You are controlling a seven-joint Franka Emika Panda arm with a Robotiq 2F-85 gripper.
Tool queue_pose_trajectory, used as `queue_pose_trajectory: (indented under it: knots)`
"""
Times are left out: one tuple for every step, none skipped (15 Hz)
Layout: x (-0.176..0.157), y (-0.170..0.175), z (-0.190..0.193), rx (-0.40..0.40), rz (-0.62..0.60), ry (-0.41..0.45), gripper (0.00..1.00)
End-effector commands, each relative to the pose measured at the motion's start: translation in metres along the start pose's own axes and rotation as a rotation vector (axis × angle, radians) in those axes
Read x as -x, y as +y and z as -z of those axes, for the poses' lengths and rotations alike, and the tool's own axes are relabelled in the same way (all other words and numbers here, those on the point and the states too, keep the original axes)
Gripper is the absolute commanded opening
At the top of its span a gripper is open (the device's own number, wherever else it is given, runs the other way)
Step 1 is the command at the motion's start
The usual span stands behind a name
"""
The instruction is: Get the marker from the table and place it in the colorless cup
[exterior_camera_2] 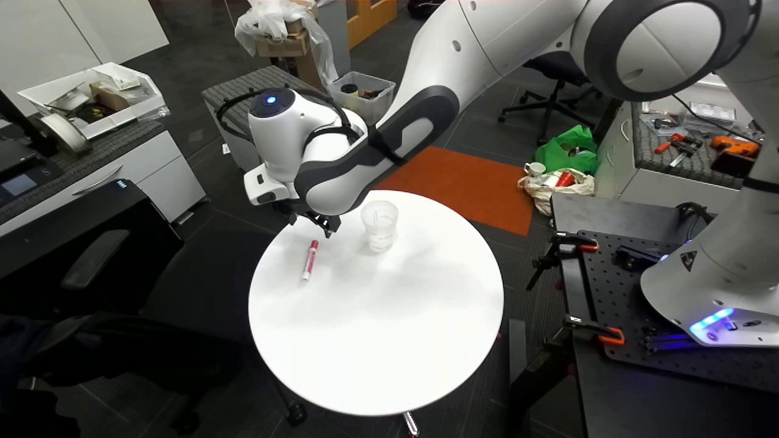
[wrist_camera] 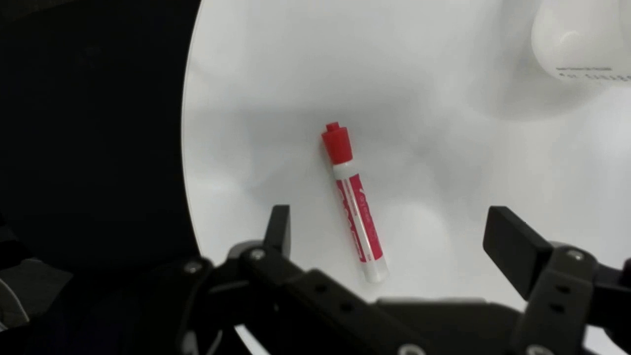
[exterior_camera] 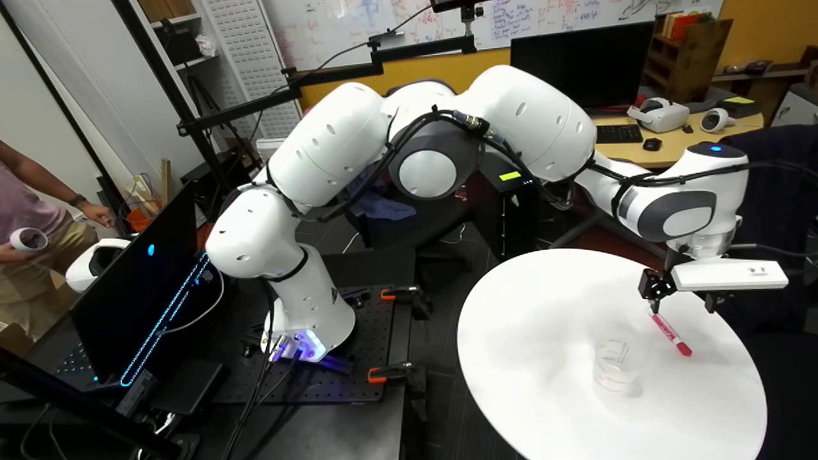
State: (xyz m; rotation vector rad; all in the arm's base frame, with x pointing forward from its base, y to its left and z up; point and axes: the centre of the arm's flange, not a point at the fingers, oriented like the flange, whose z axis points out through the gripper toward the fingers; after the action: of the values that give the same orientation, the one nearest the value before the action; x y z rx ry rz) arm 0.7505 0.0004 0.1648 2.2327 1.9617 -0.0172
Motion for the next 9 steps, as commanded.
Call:
queue_pose_trajectory:
  knots:
    - [-0.005, 0.023, -0.011, -0.037, 0.023, -0.008, 1.0]
    - [-0.006, 0.023, -0.015, -0.045, 0.019, -0.012, 1.0]
    - [-0.006, 0.023, -0.017, -0.052, 0.018, -0.014, 1.0]
    - [-0.007, 0.023, -0.02, -0.059, 0.016, -0.017, 1.0]
    - [-0.009, 0.023, -0.022, -0.063, 0.017, -0.018, 1.0]
    - [-0.01, 0.023, -0.025, -0.066, 0.019, -0.017, 1.0]
    - [-0.01, 0.023, -0.028, -0.07, 0.019, -0.018, 1.0]
    - [-0.011, 0.023, -0.03, -0.073, 0.019, -0.017, 1.0]
    - [-0.012, 0.023, -0.033, -0.074, 0.02, -0.016, 1.0]
